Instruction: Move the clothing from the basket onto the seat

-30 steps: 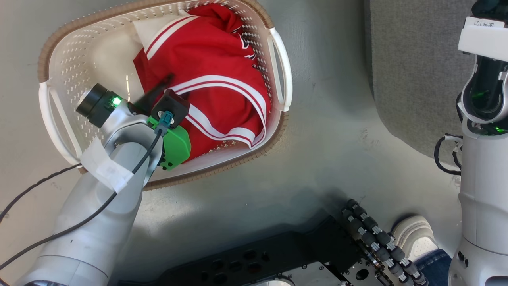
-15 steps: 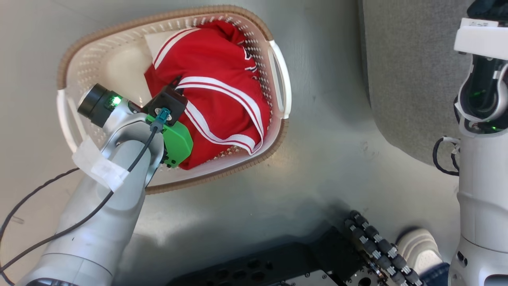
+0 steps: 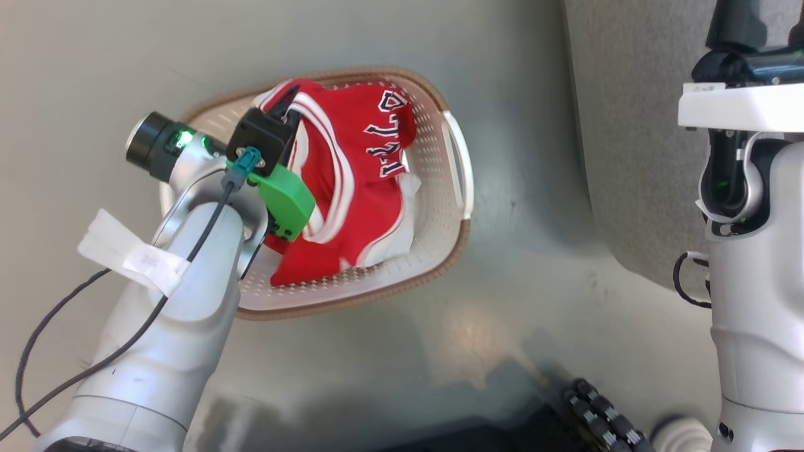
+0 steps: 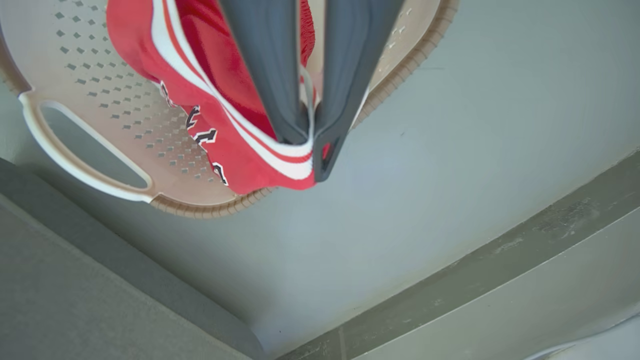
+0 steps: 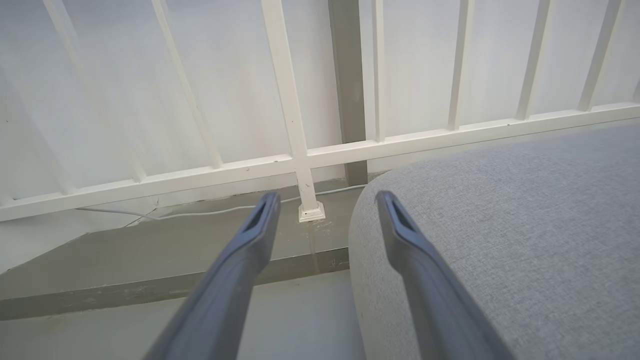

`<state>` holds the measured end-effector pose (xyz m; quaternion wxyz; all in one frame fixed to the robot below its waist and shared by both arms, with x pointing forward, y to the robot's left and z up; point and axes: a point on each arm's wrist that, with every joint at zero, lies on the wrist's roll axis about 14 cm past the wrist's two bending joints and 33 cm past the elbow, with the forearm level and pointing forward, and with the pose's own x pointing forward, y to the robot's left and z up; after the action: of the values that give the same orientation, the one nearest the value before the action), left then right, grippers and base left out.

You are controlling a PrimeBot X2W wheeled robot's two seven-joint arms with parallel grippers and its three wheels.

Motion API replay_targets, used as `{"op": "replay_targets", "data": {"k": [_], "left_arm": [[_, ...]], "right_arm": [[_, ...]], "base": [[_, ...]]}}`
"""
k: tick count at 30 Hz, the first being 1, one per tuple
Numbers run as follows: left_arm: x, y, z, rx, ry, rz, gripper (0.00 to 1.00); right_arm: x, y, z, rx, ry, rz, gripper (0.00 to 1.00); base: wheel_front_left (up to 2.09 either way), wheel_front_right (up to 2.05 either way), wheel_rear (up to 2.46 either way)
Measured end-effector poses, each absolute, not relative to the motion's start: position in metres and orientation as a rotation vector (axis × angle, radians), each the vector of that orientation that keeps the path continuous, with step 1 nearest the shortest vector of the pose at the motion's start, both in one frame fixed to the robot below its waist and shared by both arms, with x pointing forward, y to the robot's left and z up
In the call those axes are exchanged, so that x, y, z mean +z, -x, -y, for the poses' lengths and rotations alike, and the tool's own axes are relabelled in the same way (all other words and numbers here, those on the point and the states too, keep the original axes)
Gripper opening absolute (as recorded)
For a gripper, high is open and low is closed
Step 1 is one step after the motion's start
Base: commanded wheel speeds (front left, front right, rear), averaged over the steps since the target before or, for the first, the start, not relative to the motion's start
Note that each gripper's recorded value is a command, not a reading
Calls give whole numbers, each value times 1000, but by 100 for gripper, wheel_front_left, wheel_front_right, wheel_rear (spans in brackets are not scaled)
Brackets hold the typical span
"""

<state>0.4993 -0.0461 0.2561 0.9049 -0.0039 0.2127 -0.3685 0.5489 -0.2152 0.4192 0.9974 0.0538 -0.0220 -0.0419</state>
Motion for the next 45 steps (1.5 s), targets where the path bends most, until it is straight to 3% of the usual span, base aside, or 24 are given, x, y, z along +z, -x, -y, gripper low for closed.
{"op": "replay_targets", "data": {"k": [16, 45], "left_arm": [[405, -540, 20, -657, 27, -132, 0], [605, -492, 8, -631, 14, 165, 0]], "right_arm": [[448, -523, 181, 14, -146, 36, 100], [494, -433, 131, 162, -185, 29, 100]], "base": [[0, 0, 0], [0, 0, 0]]}}
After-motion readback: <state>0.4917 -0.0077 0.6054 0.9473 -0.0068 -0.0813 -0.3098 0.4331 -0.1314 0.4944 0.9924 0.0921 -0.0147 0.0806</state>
